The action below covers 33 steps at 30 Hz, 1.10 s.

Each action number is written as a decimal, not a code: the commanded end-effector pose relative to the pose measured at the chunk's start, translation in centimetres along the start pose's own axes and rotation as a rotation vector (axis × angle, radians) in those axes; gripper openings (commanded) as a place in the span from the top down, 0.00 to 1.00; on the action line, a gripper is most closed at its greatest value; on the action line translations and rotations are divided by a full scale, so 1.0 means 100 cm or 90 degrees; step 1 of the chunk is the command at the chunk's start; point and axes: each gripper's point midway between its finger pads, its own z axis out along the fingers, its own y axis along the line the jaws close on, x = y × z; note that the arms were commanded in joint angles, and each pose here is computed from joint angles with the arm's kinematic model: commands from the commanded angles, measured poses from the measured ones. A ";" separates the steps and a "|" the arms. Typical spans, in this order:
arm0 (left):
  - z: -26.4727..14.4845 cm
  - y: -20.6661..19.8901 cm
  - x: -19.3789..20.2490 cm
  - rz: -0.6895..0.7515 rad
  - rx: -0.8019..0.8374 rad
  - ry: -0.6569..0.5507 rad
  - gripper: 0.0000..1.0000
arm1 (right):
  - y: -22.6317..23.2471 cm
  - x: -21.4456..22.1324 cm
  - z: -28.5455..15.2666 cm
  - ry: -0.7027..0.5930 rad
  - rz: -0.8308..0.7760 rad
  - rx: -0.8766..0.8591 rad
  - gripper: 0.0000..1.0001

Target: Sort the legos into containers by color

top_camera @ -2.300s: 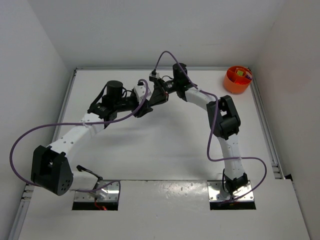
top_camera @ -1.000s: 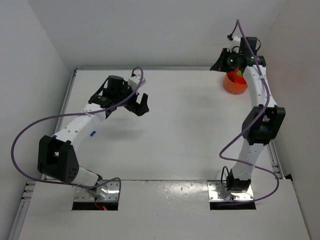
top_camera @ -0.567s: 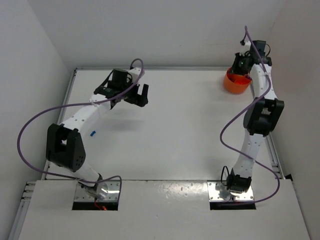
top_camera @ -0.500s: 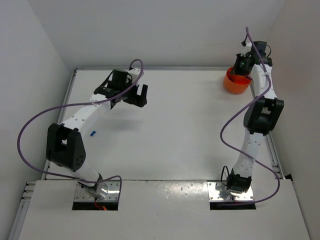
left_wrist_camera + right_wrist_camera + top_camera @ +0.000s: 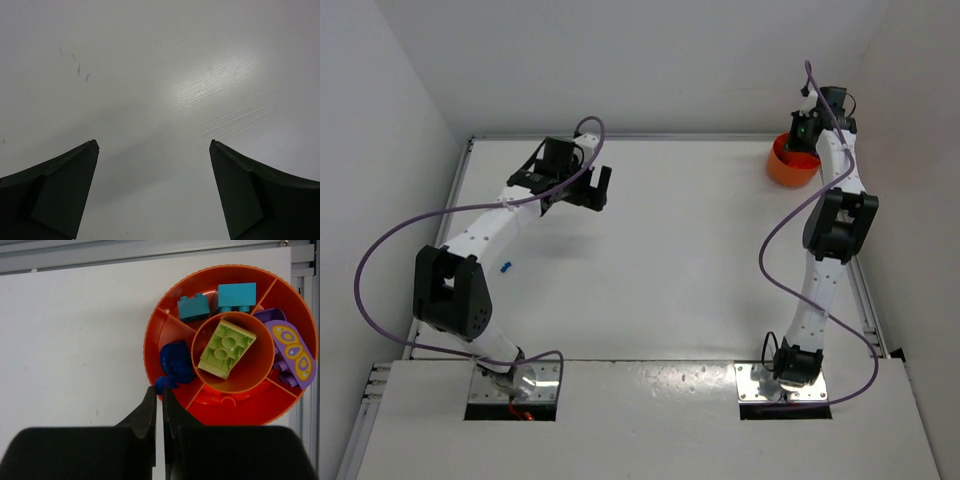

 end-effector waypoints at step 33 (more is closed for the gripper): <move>-0.110 0.139 0.120 0.051 -0.117 0.149 0.34 | 0.179 0.016 -0.058 0.008 -0.146 -0.266 0.71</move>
